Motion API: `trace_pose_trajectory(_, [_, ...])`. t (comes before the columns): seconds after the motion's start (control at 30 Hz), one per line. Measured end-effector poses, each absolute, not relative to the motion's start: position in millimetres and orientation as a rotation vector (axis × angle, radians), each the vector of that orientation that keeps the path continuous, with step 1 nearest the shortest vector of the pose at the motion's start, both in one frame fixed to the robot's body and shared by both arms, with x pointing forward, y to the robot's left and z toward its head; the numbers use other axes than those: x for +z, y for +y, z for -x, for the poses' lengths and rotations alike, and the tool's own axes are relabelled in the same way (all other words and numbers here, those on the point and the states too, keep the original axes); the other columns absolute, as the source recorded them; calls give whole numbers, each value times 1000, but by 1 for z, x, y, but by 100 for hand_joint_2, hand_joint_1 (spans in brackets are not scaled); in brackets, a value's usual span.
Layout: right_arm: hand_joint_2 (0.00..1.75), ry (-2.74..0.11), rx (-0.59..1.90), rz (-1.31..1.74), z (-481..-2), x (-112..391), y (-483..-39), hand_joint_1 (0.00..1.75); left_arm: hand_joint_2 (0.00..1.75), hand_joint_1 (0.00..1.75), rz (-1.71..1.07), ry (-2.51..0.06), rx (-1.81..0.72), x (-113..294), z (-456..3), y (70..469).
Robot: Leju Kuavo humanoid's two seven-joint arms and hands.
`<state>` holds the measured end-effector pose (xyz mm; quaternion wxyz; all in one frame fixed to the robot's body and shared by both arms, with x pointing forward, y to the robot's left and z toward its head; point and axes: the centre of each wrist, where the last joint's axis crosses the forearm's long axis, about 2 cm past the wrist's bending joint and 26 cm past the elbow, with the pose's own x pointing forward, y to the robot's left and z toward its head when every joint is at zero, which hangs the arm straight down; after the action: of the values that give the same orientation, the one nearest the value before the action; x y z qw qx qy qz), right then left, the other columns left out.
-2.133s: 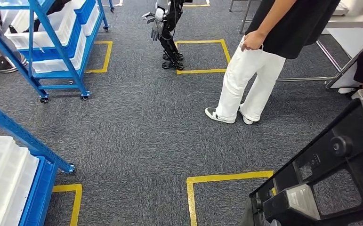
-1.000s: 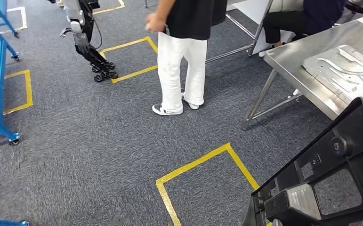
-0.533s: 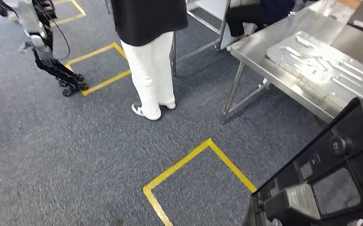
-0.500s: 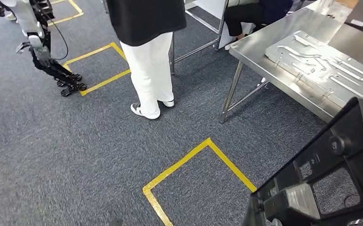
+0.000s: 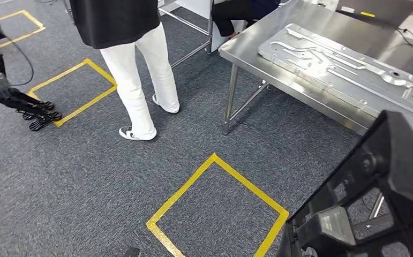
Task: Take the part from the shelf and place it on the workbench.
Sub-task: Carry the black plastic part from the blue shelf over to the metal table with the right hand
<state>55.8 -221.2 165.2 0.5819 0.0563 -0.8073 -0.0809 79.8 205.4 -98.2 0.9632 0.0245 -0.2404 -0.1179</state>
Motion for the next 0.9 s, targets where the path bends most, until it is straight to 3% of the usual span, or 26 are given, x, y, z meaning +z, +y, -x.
trace_pose_trajectory(0.23, [175,-1888,-136,-149,-73,153,-214,175,175,0,-55,-525,-220,-100,-73,210])
trace_pose_trajectory(0.9, [175,-1886,-169,-155,-56,156,-217,175,175,0,-15,-547,-211,-98,-75,198])
